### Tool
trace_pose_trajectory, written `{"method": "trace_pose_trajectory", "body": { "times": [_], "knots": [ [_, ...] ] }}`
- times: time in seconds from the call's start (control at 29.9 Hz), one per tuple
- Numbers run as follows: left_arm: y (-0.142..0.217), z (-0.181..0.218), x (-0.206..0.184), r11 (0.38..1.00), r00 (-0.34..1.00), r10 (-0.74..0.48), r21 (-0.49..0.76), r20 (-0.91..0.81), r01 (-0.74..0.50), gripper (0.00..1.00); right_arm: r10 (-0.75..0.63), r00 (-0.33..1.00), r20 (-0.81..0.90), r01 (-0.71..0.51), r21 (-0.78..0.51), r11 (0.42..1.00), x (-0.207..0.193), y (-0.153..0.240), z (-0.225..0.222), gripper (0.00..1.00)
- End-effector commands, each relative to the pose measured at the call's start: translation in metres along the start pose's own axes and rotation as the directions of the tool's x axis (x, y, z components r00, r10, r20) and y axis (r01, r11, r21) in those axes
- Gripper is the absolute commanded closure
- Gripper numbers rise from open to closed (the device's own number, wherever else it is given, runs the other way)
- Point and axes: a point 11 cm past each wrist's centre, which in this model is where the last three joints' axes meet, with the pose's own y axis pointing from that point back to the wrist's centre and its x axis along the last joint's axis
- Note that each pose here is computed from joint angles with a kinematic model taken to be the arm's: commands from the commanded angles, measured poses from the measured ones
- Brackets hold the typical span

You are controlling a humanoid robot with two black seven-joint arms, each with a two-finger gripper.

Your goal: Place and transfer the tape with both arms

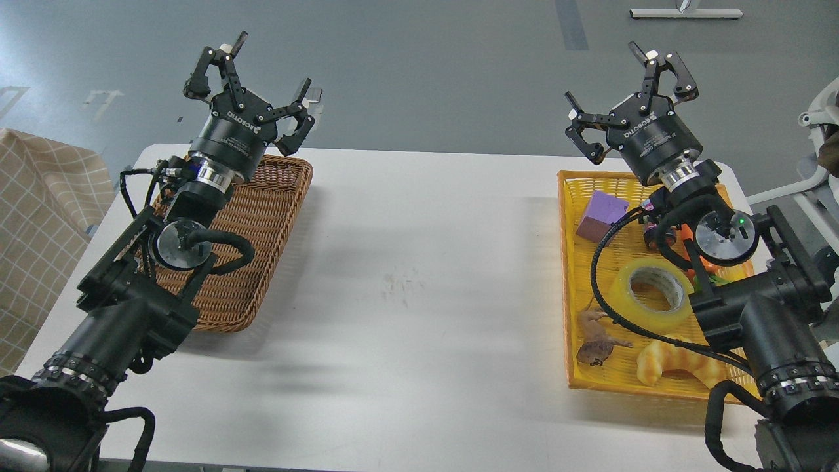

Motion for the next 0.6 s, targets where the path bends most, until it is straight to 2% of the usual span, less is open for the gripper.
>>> {"method": "trace_pose_trajectory", "body": {
  "times": [0.0, 0.57],
  "knots": [
    [0.0006, 0.0001, 0.0007, 1.000, 1.000, 0.000, 0.008, 0.008, 0.000, 0.02, -0.008, 1.000, -0.001, 0.008, 0.001, 1.000, -0.0024, -0.0006, -0.0002, 0.00],
    [0.0012, -0.0050, -0.0005, 1.000, 1.000, -0.006, 0.028, 0.015, 0.005, 0.02, -0.032, 0.999, -0.001, 0.032, 0.005, 0.999, -0.0095, 0.0002, 0.0027, 0.00]
  ]
}}
